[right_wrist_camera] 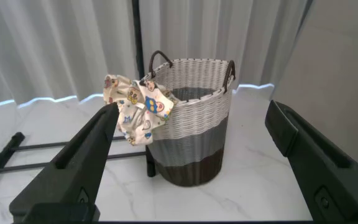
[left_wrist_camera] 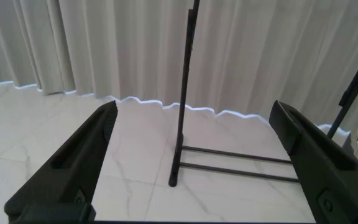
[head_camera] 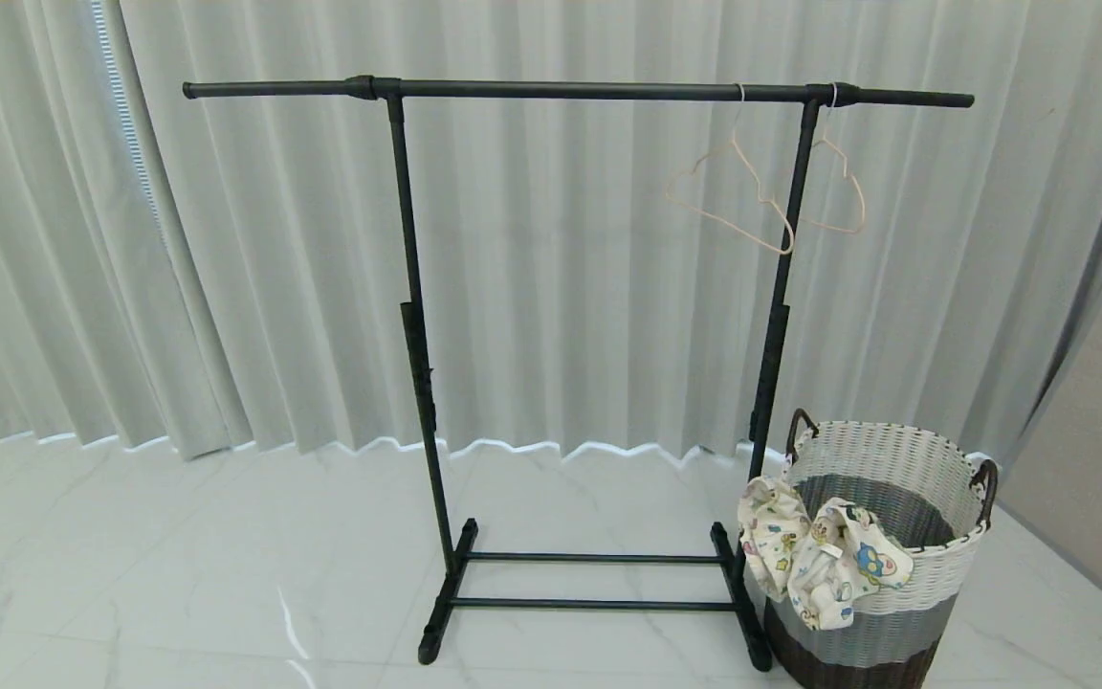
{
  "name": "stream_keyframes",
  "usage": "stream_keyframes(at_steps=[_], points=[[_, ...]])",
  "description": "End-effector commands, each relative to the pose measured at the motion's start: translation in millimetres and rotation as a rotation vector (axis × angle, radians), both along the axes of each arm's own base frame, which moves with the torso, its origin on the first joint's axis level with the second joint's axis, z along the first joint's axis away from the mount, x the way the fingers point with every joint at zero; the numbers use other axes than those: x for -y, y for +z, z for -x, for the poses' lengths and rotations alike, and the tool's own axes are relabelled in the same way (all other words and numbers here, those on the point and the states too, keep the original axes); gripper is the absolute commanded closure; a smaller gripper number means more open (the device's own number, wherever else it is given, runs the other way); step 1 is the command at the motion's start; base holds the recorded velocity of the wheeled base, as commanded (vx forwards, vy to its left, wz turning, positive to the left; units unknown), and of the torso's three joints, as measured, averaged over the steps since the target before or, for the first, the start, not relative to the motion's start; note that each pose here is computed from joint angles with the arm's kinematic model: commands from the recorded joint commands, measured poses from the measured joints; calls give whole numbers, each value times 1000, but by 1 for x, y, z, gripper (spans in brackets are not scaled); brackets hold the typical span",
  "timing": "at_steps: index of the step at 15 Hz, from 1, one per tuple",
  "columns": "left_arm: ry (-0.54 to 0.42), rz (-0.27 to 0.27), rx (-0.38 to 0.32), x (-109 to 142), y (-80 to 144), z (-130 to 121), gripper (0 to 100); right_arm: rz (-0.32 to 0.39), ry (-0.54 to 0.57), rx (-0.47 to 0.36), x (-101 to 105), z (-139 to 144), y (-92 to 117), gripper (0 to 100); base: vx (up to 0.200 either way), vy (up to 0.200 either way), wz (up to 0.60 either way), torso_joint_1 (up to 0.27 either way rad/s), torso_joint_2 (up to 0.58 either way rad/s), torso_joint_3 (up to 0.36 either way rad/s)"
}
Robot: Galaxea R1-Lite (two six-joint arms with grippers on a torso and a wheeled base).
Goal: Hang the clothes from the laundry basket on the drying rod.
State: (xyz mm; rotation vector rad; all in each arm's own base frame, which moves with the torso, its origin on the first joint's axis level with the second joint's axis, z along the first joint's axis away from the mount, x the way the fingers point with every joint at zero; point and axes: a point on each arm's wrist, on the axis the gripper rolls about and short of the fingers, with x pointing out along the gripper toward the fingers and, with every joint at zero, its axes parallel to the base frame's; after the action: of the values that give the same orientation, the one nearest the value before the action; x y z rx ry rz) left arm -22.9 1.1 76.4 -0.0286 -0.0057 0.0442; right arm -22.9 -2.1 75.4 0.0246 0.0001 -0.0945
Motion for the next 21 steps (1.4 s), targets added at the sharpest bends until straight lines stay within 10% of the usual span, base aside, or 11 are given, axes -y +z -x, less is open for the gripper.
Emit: stream_keyframes(at_steps=[1,13,21], points=[[0,2,1,0,0,0,0,3,1,-1,0,0,0,0,200,-200,0,7,2,2],[0,1,1,0,0,0,0,3,1,-1,0,0,0,0,100,-100,0,2,2,2],[0,2,1,0,0,0,0,3,4,-1,0,0,0,0,0,200,0,1,3,4]])
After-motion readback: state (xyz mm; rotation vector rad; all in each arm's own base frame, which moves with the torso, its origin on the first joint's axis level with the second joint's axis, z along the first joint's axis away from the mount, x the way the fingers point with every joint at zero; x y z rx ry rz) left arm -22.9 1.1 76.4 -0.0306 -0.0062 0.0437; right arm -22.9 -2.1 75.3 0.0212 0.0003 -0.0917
